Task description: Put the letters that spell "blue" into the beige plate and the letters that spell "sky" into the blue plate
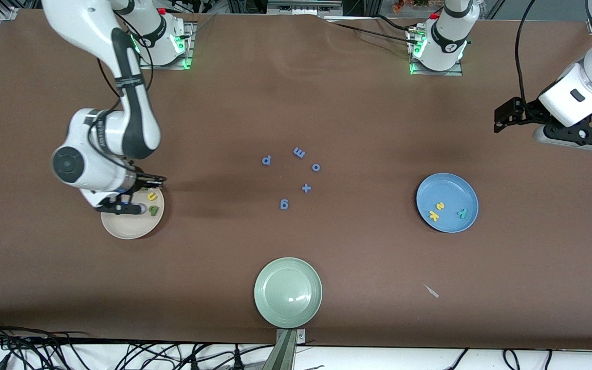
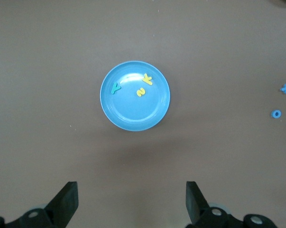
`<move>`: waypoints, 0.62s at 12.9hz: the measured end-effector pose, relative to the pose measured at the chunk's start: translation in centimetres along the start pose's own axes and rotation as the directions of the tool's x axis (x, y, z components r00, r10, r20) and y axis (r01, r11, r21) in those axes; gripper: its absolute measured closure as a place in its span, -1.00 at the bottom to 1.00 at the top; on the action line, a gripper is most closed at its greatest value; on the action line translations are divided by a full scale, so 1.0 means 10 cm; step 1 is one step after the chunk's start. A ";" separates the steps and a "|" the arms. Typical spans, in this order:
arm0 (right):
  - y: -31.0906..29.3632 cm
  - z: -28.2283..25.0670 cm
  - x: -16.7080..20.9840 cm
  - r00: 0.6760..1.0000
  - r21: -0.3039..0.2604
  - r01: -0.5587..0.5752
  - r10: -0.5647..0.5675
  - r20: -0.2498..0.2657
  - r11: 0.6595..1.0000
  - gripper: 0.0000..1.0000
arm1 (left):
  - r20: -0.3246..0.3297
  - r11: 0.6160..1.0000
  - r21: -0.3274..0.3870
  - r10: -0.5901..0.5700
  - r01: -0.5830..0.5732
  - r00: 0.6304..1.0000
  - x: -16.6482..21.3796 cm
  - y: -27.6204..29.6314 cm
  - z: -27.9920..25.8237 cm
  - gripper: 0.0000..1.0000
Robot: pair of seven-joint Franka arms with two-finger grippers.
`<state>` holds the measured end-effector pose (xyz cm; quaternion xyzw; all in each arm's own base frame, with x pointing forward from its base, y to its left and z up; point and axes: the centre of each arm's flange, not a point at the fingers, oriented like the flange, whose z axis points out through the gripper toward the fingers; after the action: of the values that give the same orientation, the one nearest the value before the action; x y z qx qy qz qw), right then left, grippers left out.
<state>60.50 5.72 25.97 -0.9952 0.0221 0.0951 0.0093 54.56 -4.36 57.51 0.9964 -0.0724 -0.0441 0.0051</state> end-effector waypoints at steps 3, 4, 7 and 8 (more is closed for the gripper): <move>0.30 0.00 0.04 1.000 0.007 0.007 -0.007 0.001 1.000 0.15 | 0.008 1.000 -0.001 -0.005 0.005 1.000 -0.02 -0.02 -0.01 -1.00; 0.26 -0.03 0.06 1.000 0.008 0.015 -0.015 -0.007 1.000 -0.07 | 0.012 1.000 -0.001 -0.007 0.007 1.000 -0.03 -0.03 0.00 -1.00; 0.09 -0.23 0.13 0.999 0.015 0.030 -0.029 -0.014 0.999 -0.30 | 0.015 1.000 -0.002 -0.008 0.008 1.000 -0.04 -0.04 -0.01 -1.00; 0.02 -0.36 0.15 1.000 0.023 0.021 -0.021 -0.003 1.000 -0.30 | 0.013 1.000 -0.001 -0.007 0.007 1.000 -0.04 -0.03 -0.02 -1.00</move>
<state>62.66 5.36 29.23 -0.9953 0.0126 0.0933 0.0218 54.26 -3.97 57.71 0.9963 -0.0687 -0.0509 0.0052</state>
